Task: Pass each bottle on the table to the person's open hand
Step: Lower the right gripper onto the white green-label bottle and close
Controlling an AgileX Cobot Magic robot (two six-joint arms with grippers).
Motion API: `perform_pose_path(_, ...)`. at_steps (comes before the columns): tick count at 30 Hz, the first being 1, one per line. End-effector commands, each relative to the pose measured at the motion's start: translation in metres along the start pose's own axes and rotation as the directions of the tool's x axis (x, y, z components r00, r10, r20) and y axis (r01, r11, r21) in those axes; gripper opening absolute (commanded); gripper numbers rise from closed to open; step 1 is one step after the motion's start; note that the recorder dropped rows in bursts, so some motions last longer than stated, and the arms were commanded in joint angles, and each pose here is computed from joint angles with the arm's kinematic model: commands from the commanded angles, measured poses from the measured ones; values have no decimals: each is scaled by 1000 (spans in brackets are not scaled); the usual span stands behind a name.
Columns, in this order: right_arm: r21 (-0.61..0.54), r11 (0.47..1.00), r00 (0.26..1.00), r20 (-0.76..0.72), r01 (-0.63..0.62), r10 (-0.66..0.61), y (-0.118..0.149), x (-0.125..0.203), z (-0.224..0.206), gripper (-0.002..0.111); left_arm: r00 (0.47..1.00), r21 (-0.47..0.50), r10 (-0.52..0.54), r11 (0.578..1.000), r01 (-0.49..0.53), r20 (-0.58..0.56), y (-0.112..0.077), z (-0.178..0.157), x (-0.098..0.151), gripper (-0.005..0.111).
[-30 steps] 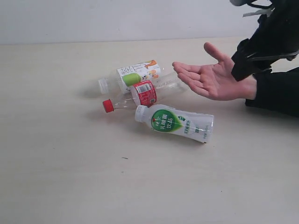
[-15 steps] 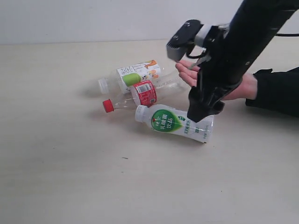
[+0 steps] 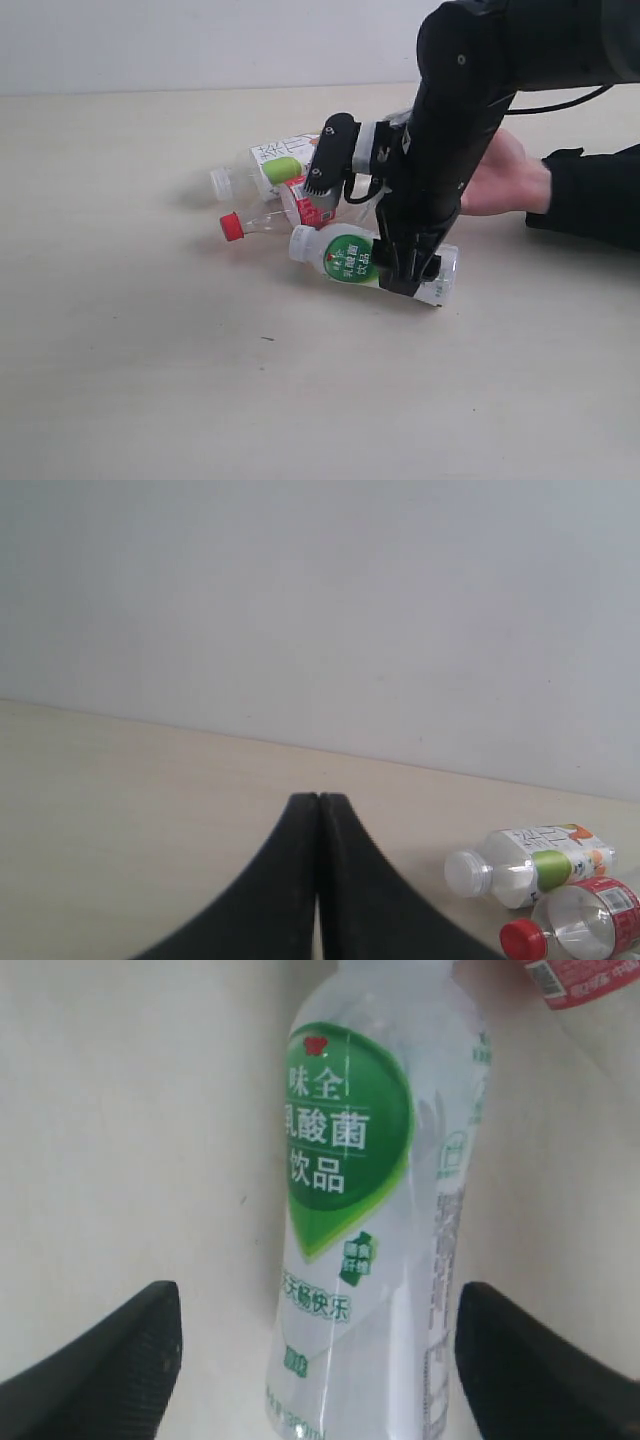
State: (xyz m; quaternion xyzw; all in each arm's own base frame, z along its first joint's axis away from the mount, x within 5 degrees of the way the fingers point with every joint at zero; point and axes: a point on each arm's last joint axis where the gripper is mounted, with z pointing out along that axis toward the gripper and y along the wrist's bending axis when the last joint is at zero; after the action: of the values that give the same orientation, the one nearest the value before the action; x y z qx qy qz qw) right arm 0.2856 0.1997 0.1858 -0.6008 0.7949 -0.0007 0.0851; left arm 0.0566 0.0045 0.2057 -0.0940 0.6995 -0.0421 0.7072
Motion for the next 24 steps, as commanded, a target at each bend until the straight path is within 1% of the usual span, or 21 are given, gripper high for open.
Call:
perform_pose_path(1, 40, 999, 999, 29, 13, -14, -5, -6, 7, 73, 1000, -2, -1, 1000, 1, 6, 0, 0, 0, 1)
perform_pose_path(4, 46, 999, 999, 35, 12, -14, -7, -7, 13, 75, 1000, -2, -1, 1000, 1, 6, 0, 0, 0, 1)
perform_pose_path(9, 60, 998, 999, 45, 17, -20, -9, -10, 20, 75, 1000, -2, -1, 1000, 1, 6, 0, 0, 0, 1)
perform_pose_path(16, 46, 999, 999, 28, 19, -20, -10, -10, 37, 75, 1000, -2, -1, 1000, 1, 6, 0, 0, 0, 1)
perform_pose_path(24, 54, 998, 999, 27, 18, -19, -11, -11, 43, 75, 1000, -2, -1, 1000, 1, 6, 0, 0, 0, 1)
